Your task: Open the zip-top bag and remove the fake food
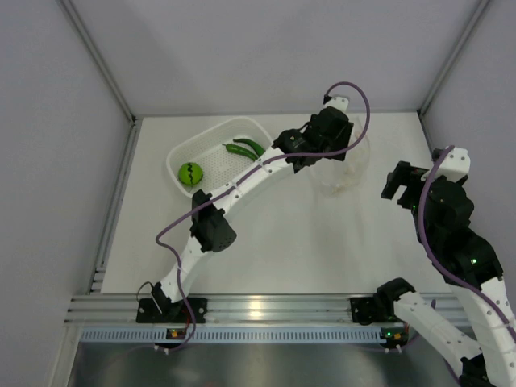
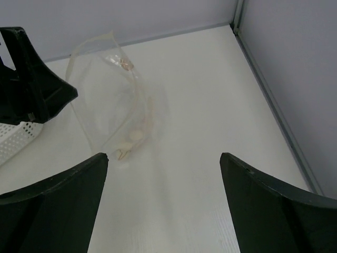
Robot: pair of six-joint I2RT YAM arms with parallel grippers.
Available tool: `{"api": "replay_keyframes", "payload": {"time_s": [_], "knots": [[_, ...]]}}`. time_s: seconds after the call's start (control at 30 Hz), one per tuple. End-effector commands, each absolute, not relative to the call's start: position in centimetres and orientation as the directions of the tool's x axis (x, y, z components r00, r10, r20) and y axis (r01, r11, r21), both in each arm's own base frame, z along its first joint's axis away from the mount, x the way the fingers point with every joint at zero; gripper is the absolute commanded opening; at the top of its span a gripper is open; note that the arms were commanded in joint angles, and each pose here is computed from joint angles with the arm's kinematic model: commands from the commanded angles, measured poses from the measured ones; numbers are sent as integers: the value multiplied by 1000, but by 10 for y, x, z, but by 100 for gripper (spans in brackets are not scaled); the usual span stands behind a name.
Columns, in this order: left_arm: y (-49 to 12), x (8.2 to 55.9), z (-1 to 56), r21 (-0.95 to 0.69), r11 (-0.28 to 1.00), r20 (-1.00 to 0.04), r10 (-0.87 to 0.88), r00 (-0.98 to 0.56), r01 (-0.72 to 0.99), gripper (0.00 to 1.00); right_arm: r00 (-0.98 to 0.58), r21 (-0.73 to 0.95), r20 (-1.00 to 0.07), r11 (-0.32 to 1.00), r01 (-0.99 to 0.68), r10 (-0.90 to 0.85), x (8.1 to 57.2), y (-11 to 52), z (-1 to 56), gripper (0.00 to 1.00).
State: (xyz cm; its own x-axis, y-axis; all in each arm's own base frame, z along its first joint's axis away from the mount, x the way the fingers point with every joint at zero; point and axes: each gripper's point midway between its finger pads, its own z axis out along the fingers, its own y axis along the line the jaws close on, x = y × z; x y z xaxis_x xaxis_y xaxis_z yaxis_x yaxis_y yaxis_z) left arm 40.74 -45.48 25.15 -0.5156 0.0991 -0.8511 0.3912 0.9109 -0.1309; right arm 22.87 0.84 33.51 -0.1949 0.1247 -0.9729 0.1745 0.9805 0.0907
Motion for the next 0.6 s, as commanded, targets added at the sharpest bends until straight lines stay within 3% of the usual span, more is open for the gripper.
{"api": "replay_keyframes", "payload": {"time_s": [0.0, 0.03, 0.07, 0.17, 0.2, 0.4, 0.57], "knots": [[-496, 384, 297, -206, 794, -894, 85, -441, 572, 68, -178, 81, -976, 972, 222, 122, 212, -8, 345, 89], [-498, 383, 306, -213, 788, -903, 67, -425, 578, 71, -178, 83, -976, 971, 225, 124, 210, -9, 345, 88], [-499, 379, 312, -207, 790, -909, 62, -412, 577, 85, -180, 82, -976, 970, 229, 124, 209, -10, 344, 88], [-479, 376, 336, -138, 854, -937, 51, -345, 502, 91, -183, 81, -975, 969, 234, 126, 209, -10, 344, 89], [-472, 375, 342, -129, 865, -941, 47, -335, 486, 98, -184, 82, -975, 969, 232, 127, 210, -9, 344, 89], [-409, 365, 363, -50, 931, -951, 66, -303, 360, 98, -200, 82, -971, 971, 226, 128, 219, -4, 338, 93], [-347, 361, 336, 16, 979, -934, 86, -346, 201, 98, -216, 67, -970, 978, 199, 110, 226, 3, 333, 99]]}}
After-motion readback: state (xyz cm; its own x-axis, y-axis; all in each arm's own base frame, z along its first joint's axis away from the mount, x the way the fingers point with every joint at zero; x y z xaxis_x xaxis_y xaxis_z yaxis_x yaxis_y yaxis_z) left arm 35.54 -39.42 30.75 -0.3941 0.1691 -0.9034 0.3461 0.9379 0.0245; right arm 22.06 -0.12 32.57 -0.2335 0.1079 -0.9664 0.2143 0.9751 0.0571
